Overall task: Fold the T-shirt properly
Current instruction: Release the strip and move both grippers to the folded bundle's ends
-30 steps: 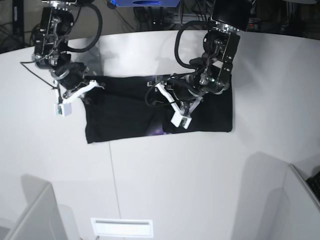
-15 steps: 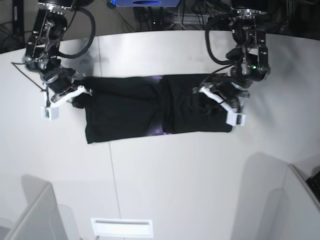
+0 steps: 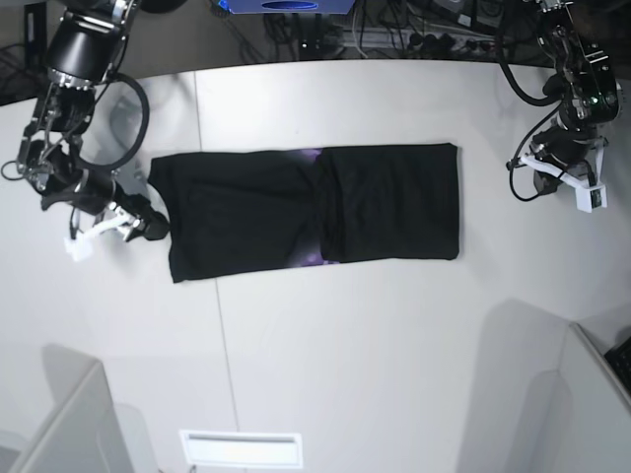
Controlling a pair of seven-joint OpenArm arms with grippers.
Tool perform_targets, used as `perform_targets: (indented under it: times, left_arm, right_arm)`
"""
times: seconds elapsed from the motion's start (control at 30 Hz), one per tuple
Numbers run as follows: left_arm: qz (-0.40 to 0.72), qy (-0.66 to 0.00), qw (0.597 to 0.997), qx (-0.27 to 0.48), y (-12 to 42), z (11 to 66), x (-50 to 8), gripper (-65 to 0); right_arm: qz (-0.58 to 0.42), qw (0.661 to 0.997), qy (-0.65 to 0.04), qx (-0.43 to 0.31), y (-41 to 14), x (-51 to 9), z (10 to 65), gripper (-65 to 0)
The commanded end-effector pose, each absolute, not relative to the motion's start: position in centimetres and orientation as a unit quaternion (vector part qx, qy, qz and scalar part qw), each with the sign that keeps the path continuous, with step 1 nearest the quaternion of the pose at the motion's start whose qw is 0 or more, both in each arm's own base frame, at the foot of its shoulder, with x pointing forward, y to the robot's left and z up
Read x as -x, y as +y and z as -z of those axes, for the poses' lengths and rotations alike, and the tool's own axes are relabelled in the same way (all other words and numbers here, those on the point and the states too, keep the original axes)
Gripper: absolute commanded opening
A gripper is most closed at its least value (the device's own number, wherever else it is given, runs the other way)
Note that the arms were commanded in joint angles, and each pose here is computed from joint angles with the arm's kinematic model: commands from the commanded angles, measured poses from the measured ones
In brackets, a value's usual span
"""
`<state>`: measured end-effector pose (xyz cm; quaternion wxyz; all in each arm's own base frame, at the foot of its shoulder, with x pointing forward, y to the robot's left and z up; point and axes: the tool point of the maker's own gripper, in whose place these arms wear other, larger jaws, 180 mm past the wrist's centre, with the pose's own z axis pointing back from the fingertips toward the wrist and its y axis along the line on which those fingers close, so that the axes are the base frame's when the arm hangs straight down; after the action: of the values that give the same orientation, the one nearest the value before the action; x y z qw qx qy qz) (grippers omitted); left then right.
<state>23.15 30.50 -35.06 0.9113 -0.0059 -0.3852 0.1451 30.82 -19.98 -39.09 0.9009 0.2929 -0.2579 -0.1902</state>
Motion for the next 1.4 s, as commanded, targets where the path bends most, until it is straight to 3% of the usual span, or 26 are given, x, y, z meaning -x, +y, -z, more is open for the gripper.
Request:
perform_targets:
  times: [0.0,0.3,0.93,1.2,1.27,1.37]
  left_arm:
    - [-0.141,-0.407,0.902,0.000,31.0,33.7,-23.8,-65.0]
    - [-0.148,-0.388,0.910,0.000,31.4,35.1,-23.1,-65.0]
    - [-0.171,-0.369,0.913,0.005,32.1,36.9,-22.9,-65.0]
    - [-0.115,-0.340,0.934,-0.001,29.2,39.3,-24.5,-65.0]
    - [-0.104,-0.329,0.939,-0.006,28.4,40.2,-24.7,-65.0]
    - [-0.098,-0.325,0.941,-0.007,27.5,40.8,-25.2,-65.0]
  right_arm:
    - [0.177,0.892,-0.283,-0.305,-19.9,-32.4,37.4,-23.3]
    - [0.170,0.911,-0.244,-0.285,-20.5,-33.4,40.2,-22.7]
    - [0.102,0.936,-0.189,-0.278,-15.9,-30.0,43.9,-23.1]
    - [0.107,0.934,-0.181,-0.288,-14.9,-29.5,44.5,-23.4]
    - [0.107,0.934,-0.181,-0.288,-14.9,-29.5,44.5,-26.3]
    - [0.107,0.935,-0.179,-0.287,-14.9,-29.3,44.6,-35.6]
